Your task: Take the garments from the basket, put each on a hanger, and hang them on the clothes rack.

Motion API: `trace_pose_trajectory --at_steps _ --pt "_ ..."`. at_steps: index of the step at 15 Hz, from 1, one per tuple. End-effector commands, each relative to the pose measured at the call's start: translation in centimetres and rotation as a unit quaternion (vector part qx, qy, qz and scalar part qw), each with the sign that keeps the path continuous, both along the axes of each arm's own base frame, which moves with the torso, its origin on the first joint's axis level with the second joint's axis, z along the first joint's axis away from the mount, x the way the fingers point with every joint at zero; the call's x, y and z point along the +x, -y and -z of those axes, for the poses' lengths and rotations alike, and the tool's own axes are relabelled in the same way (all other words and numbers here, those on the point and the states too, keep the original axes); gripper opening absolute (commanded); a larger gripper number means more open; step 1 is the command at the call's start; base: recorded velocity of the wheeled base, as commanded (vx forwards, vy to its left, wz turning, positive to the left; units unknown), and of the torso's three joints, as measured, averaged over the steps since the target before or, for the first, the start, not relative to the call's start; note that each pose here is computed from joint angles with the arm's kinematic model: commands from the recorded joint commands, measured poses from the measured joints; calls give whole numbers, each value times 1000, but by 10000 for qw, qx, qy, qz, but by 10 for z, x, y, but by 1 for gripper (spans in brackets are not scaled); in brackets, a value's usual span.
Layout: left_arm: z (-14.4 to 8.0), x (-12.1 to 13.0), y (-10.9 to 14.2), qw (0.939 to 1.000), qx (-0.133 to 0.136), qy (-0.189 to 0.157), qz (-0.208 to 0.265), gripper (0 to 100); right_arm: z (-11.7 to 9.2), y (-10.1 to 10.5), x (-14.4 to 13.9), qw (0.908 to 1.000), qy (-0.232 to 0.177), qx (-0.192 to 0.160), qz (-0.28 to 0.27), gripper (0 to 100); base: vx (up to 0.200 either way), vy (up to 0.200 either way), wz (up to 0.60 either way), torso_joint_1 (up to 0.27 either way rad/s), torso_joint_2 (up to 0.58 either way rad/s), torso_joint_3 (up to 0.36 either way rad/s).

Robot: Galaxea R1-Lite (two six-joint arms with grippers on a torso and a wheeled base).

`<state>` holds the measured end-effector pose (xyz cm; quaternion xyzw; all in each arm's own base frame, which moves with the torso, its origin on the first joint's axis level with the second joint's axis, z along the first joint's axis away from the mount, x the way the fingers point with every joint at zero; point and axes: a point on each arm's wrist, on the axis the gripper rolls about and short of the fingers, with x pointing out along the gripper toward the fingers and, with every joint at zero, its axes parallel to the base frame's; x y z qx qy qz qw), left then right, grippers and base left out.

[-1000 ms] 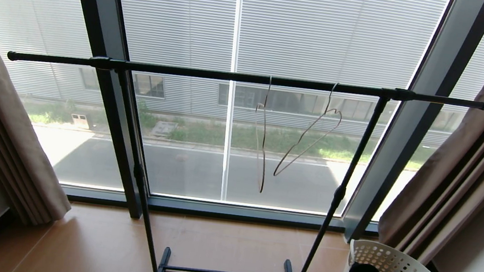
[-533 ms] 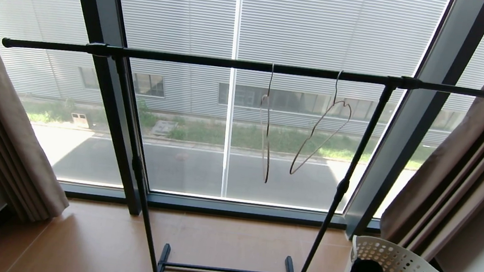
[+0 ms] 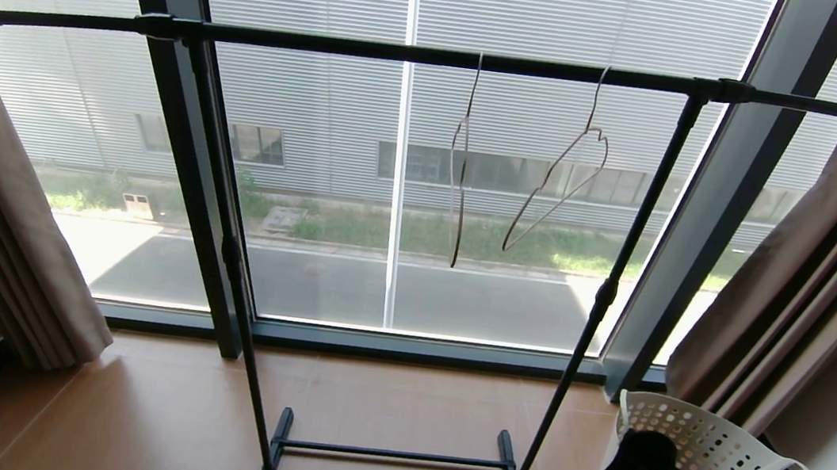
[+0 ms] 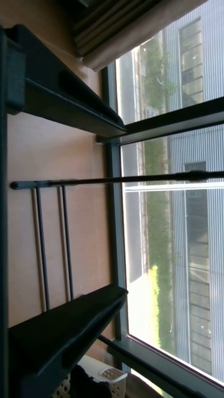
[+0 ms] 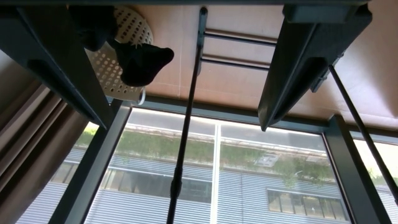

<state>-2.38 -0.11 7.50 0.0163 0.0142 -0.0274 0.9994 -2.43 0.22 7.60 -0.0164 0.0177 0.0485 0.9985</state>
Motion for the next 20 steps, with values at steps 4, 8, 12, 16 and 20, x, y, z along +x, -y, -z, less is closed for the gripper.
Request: trace_pose_trajectory --at_steps 4,8,12,16,20 --pt "0 0 0 10000 2 -6 5 100 0 0 0 10000 -6 -3 -1 100 0 0 0 -162 519 354" --pt "0 0 0 10000 2 -6 -3 100 0 0 0 10000 -6 -11 -2 100 0 0 0 -121 486 360" --pt "0 0 0 10000 2 -6 5 100 0 0 0 10000 -7 4 14 100 0 0 0 -73 387 305" --pt "0 0 0 10000 2 -6 -3 100 0 0 0 10000 -6 -11 14 100 0 0 0 -7 50 43" --pt "0 0 0 10000 2 -6 5 100 0 0 0 10000 -6 -4 14 100 0 0 -600 -6 7 8"
